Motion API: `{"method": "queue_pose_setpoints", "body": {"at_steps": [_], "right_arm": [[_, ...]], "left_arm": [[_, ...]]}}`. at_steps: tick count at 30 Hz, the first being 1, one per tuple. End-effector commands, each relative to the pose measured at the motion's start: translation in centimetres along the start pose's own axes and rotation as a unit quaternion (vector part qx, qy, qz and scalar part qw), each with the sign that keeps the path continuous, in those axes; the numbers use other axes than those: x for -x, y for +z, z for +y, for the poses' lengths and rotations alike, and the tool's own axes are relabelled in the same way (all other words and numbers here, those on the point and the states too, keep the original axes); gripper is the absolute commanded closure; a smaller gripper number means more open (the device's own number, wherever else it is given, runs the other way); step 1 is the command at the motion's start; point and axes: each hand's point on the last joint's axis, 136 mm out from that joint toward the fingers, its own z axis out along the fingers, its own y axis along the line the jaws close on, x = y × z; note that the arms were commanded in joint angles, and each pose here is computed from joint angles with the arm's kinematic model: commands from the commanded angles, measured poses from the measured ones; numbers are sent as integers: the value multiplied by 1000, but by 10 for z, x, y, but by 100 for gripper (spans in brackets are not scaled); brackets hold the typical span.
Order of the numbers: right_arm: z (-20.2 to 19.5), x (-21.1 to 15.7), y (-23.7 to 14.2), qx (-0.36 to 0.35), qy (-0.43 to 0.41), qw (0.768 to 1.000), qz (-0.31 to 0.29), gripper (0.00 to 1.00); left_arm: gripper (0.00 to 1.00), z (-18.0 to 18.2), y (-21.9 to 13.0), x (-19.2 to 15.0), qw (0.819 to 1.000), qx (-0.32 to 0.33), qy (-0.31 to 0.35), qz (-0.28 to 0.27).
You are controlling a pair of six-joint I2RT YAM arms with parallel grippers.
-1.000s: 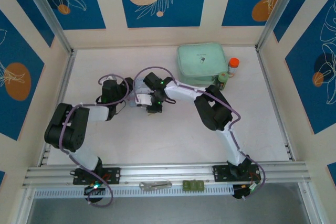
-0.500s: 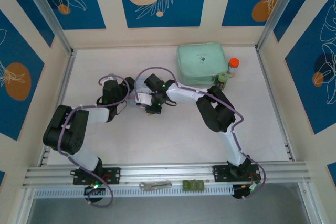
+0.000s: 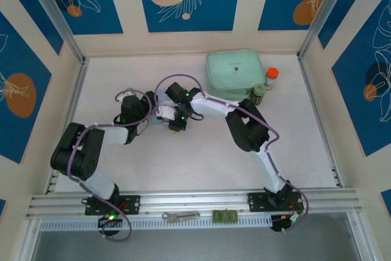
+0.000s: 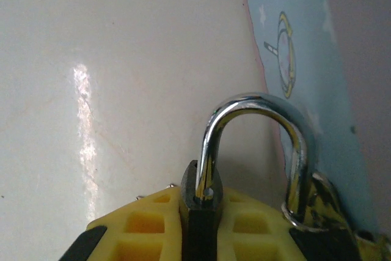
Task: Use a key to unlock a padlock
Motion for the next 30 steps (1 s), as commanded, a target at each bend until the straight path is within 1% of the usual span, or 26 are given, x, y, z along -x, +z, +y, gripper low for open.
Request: {"method": "queue_pose_setpoints", "body": {"at_steps": [1,4,8,11,15,20,22,26,28,30], "right_arm": [[7,41,6,4,-33,998,-49,100],[5,32,9,5,-22,999,-42,100],[5,24,10,0,-10,999,-45,100],[4,20,10,-16,-31,998,-58,100],[3,14,11,-59,-100,991,-72,100],[-3,13,8,-75,-115,988,-68,100],[-1,15,9,-67,-120,988,-69,100],[26,23,5,4,-146,986,-78,100],[37,21,9,25,-169,984,-55,100],[36,12,20,16,-194,981,-10,100]], "left_arm": [[37,-34,-8,-57,992,-70,-10,104],[36,-33,-12,-51,993,-69,6,100],[33,-31,-22,-31,994,-55,35,87],[32,-29,-26,-22,994,-47,45,89],[31,-28,-29,-15,993,-47,48,98],[29,-25,-34,-14,991,-39,61,109],[29,-25,-32,-16,991,-41,61,116],[30,-24,-22,-23,989,-52,41,130],[30,-28,-15,-24,989,-62,34,133],[31,-37,-8,-24,988,-73,33,135]]}}
